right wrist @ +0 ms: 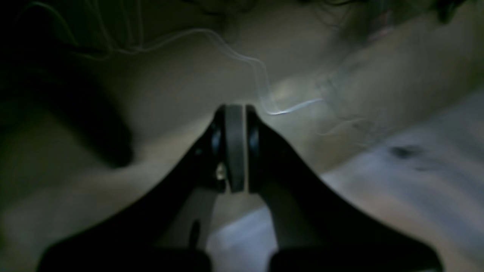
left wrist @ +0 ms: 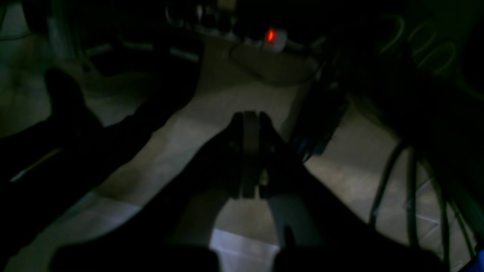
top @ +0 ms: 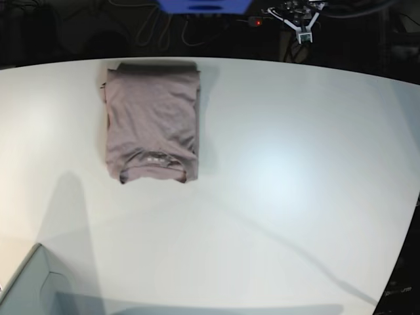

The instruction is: Layout the t-shirt on the table in an organized manner, then fold the t-shirt properly

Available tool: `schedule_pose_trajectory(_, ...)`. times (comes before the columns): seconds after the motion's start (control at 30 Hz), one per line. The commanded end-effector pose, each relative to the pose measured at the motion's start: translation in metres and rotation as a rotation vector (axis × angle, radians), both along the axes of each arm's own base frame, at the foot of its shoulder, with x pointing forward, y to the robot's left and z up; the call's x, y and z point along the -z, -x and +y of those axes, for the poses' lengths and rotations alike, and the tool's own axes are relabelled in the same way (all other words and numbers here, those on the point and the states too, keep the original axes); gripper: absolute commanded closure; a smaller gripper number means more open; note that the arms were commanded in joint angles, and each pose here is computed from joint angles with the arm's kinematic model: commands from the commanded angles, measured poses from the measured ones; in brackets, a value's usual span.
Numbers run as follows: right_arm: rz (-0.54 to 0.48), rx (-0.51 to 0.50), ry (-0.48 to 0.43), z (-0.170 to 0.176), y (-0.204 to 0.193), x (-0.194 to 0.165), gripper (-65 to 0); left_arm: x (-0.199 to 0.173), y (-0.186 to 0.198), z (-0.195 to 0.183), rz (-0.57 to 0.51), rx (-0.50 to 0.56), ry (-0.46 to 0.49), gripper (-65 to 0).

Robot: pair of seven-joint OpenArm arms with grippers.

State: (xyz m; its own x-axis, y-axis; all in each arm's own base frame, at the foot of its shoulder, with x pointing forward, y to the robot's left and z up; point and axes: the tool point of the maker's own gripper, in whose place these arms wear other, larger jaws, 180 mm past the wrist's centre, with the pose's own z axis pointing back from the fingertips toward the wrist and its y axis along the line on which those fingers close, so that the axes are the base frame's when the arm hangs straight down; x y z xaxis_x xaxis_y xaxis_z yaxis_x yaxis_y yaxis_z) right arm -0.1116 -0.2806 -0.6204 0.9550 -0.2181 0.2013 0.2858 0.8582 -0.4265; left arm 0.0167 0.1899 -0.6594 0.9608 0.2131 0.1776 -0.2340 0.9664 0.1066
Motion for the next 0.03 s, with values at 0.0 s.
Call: schedule_pose_trajectory(0.0,0.01,-0.026,0.061,-0.0102,-0.0034,-0.0044,0.0,-0.0005,0.0082,0.0051,0.017,0.0,-0.023,0.0)
